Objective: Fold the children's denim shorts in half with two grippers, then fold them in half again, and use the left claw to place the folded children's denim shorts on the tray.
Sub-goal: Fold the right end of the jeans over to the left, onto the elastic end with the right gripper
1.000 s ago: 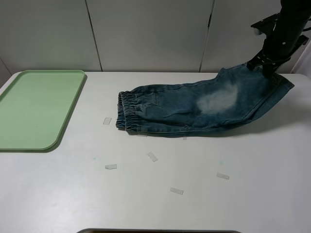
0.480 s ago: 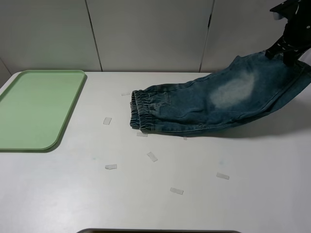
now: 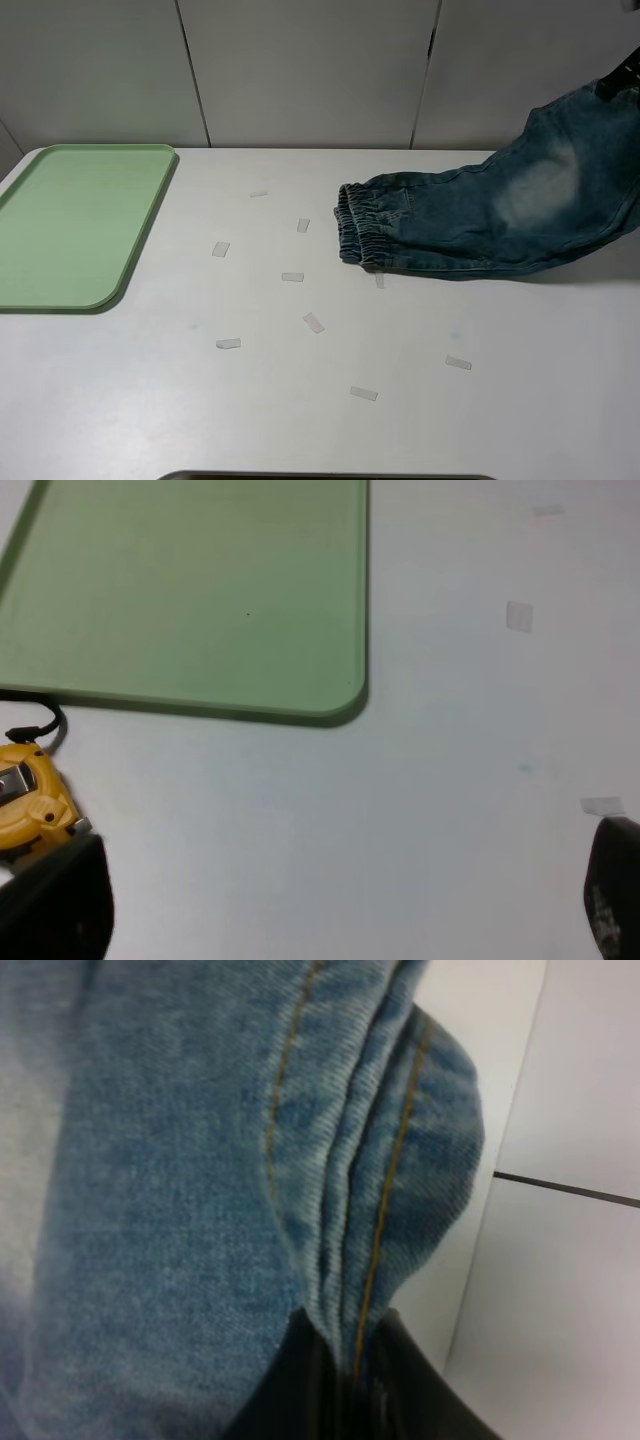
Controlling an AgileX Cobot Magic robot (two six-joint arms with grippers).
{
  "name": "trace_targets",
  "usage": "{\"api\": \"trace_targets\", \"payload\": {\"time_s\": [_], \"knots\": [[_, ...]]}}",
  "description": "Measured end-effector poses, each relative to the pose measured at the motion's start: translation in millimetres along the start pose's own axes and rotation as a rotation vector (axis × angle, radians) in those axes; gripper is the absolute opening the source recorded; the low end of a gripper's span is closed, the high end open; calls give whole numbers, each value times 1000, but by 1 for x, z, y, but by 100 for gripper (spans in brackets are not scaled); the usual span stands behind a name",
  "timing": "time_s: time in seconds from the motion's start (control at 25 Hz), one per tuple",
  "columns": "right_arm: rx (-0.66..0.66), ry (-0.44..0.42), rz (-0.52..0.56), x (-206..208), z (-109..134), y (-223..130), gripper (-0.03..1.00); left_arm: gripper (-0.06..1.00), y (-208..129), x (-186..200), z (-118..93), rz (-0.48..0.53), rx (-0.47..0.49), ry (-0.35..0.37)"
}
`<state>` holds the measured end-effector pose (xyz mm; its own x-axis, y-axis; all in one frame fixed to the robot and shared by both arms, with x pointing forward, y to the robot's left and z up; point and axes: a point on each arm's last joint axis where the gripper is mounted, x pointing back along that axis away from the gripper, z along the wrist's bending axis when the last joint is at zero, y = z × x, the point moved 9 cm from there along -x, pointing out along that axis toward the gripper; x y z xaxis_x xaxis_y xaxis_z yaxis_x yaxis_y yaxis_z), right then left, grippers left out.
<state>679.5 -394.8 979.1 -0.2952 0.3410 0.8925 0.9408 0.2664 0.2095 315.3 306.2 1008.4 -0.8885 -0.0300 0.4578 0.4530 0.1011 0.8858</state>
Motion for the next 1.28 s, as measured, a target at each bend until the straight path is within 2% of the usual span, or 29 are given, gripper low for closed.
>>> {"api": "trace_targets", "payload": {"time_s": [0.16,0.32,0.52,0.8,1.12,1.16,1.28], "knots": [[-20,47,-3,1,10,1,1,93,0,0,0,0,0,-1],[-8,59,-4,7,28,7,1,93,0,0,0,0,0,-1],[52,79,-35,23,73,23,1,93,0,0,0,0,0,-1],[70,121,-69,47,142,37,1,93,0,0,0,0,0,-1],[93,159,-42,48,222,36,1,93,0,0,0,0,0,-1],[93,159,-42,48,222,36,1,93,0,0,0,0,0,-1],[110,167,-31,48,244,34,1,93,0,0,0,0,0,-1]]}}
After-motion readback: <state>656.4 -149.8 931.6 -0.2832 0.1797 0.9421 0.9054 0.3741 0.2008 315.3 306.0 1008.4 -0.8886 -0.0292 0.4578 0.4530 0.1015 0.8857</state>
